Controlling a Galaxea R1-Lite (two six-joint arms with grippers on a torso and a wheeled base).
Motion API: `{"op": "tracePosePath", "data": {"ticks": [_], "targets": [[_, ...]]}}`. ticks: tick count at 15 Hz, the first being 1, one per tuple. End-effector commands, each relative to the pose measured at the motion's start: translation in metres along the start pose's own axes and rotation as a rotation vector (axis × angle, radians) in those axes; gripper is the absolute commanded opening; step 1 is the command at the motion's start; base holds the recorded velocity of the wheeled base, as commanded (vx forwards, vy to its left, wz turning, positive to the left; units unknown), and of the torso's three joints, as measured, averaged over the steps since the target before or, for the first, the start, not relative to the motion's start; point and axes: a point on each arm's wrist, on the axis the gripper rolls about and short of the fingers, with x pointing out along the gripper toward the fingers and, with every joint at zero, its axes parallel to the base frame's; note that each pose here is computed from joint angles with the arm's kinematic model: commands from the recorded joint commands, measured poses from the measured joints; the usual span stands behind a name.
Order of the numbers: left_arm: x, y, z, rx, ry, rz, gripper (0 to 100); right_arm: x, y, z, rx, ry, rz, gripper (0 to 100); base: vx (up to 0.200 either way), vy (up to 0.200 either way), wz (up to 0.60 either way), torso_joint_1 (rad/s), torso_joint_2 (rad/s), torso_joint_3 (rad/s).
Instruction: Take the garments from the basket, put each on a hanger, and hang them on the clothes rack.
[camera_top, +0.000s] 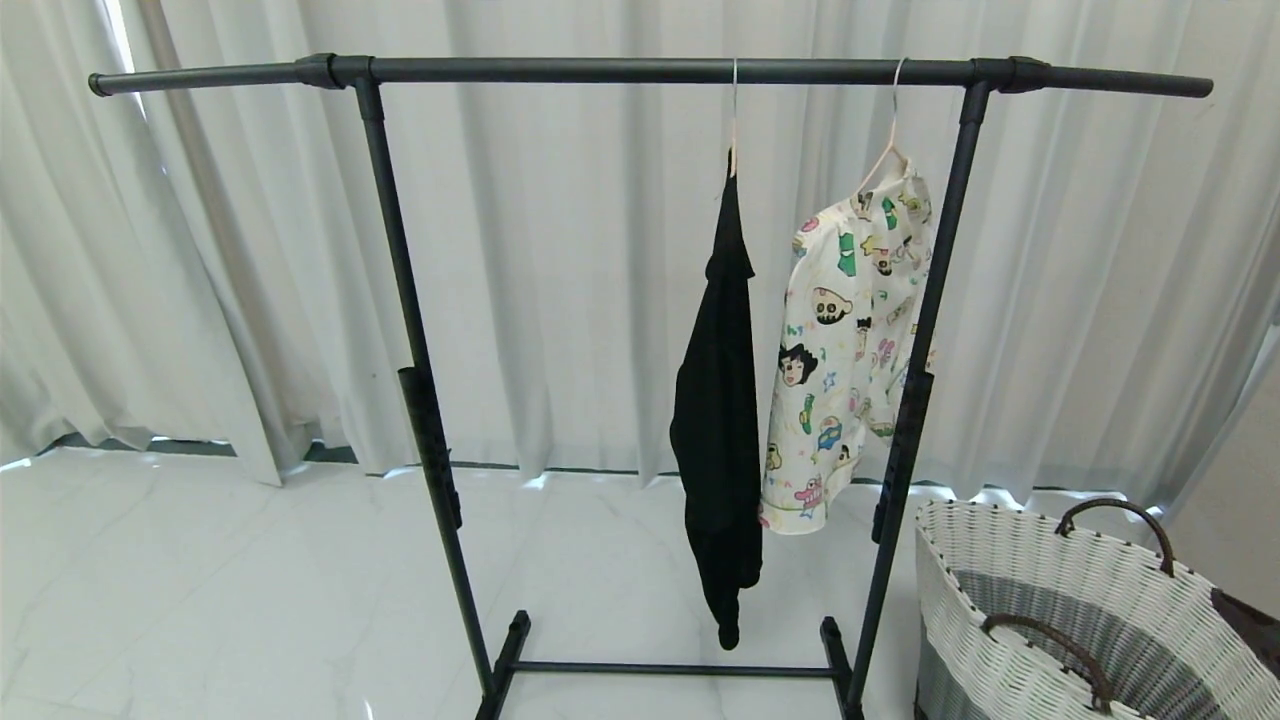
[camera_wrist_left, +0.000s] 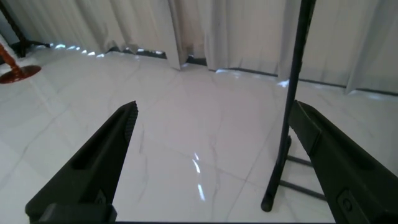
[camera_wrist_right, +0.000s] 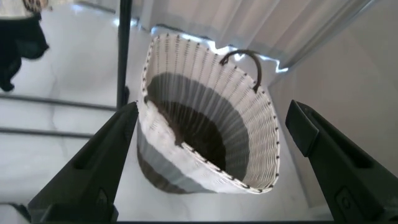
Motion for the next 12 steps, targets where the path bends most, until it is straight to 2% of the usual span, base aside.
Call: {"op": "tracePosePath", "data": {"ticks": [1,5,7,8,9,10,11,12], "targets": [[-0.004,0.002,-0.002,-0.028,-0.054,0.012,100,-0.005,0.001,-0.006,0.008,-0.011,-0.003,100,0.0,0.0,0.0,-0.051,0.05,0.105],[-0.004,0.002,-0.002,-0.036,-0.054,0.012,100,-0.017,0.003,-0.019,0.026,-0.038,-0.011,100,0.0,0.0,0.0,-0.037,0.08,0.058],[-0.004,0.002,-0.003,-0.055,-0.049,0.038,100,-0.036,0.006,-0.043,0.099,-0.104,-0.025,100,0.0,0.0,0.0,0.0,0.0,0.0],[-0.004,0.002,-0.003,-0.058,-0.048,0.044,100,-0.048,0.01,-0.064,0.135,-0.164,-0.038,100,0.0,0.0,0.0,0.0,0.0,0.0],[-0.004,0.002,-0.003,-0.074,-0.047,0.045,100,-0.058,0.015,-0.087,0.16,-0.237,-0.058,100,0.0,0.0,0.0,0.0,0.0,0.0],[-0.004,0.002,-0.003,-0.082,-0.047,0.047,100,-0.069,0.017,-0.099,0.173,-0.343,-0.079,100,0.0,0.0,0.0,0.0,0.0,0.0],[-0.004,0.002,-0.003,-0.081,-0.045,0.048,100,-0.076,0.02,-0.117,0.176,-0.376,-0.072,100,0.0,0.0,0.0,0.0,0.0,0.0],[-0.004,0.002,-0.003,-0.084,-0.046,0.051,100,-0.081,0.019,-0.119,0.179,-0.359,-0.069,100,0.0,0.0,0.0,0.0,0.0,0.0]]}}
